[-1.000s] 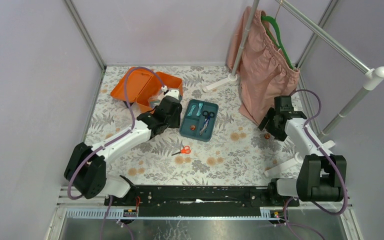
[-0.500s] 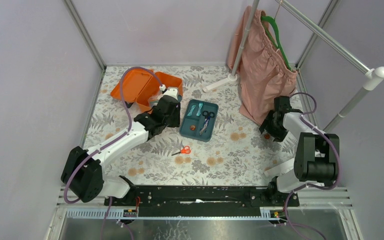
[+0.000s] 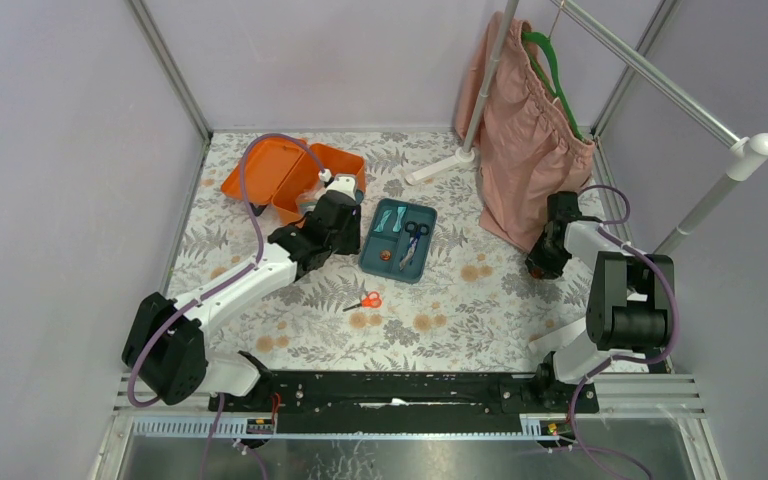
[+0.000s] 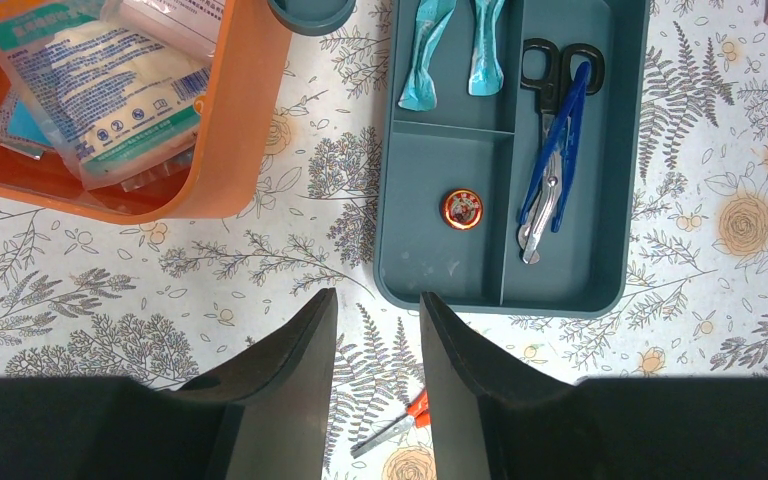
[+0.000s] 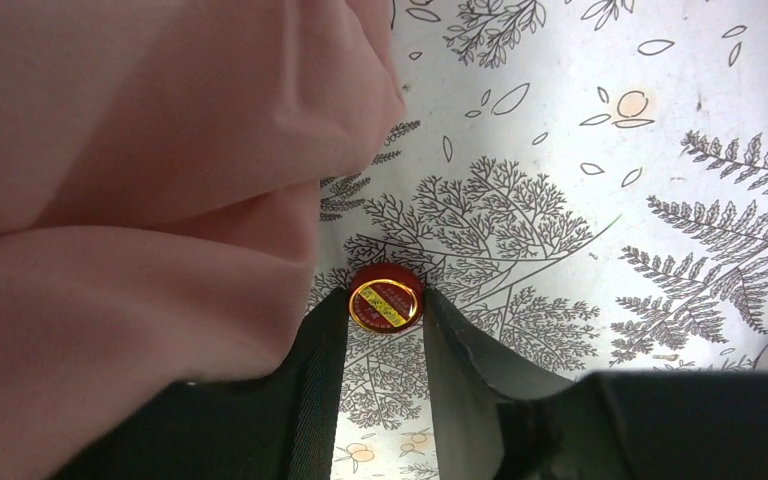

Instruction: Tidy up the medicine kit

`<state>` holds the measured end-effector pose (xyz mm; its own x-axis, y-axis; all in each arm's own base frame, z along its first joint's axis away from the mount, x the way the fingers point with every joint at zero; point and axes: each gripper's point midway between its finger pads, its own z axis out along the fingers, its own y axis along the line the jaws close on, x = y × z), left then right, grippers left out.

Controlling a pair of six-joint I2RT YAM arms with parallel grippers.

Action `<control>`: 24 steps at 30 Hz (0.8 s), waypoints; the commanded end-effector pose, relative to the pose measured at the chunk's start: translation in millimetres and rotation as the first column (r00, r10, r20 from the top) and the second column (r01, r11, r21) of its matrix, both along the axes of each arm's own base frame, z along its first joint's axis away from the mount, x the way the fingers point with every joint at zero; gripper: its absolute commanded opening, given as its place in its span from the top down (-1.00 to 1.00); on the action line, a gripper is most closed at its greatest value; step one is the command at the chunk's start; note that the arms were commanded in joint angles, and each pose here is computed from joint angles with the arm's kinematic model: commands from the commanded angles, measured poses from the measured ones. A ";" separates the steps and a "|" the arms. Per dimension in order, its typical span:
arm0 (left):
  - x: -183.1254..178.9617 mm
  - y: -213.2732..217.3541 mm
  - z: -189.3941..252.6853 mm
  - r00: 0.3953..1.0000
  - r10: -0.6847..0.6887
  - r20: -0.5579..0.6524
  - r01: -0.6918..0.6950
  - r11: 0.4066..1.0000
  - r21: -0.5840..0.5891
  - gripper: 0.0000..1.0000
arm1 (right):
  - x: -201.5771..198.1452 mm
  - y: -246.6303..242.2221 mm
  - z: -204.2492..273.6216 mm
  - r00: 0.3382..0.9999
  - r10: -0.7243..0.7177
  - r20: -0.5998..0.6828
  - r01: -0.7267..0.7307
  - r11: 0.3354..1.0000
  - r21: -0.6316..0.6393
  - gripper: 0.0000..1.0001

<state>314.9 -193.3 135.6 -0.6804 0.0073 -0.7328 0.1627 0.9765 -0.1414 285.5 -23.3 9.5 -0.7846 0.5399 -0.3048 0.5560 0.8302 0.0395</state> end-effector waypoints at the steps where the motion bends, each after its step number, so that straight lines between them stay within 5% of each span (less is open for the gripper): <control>1: 2.5 1.7 -3.1 1.000 0.013 -0.003 -0.013 1.000 0.002 0.13 | 7.9 -4.2 1.2 0.999 0.001 0.033 0.000 1.000 -0.018 0.25; 13: 6.2 7.4 2.2 0.999 0.041 0.017 -0.041 0.999 0.021 0.13 | -12.7 41.0 15.1 0.989 0.097 0.110 -0.113 0.983 0.147 0.54; 24: 6.3 41.3 14.3 0.974 0.214 0.070 -0.218 0.974 0.058 0.10 | -37.2 212.0 33.9 0.902 0.396 0.174 -0.427 0.877 0.220 0.53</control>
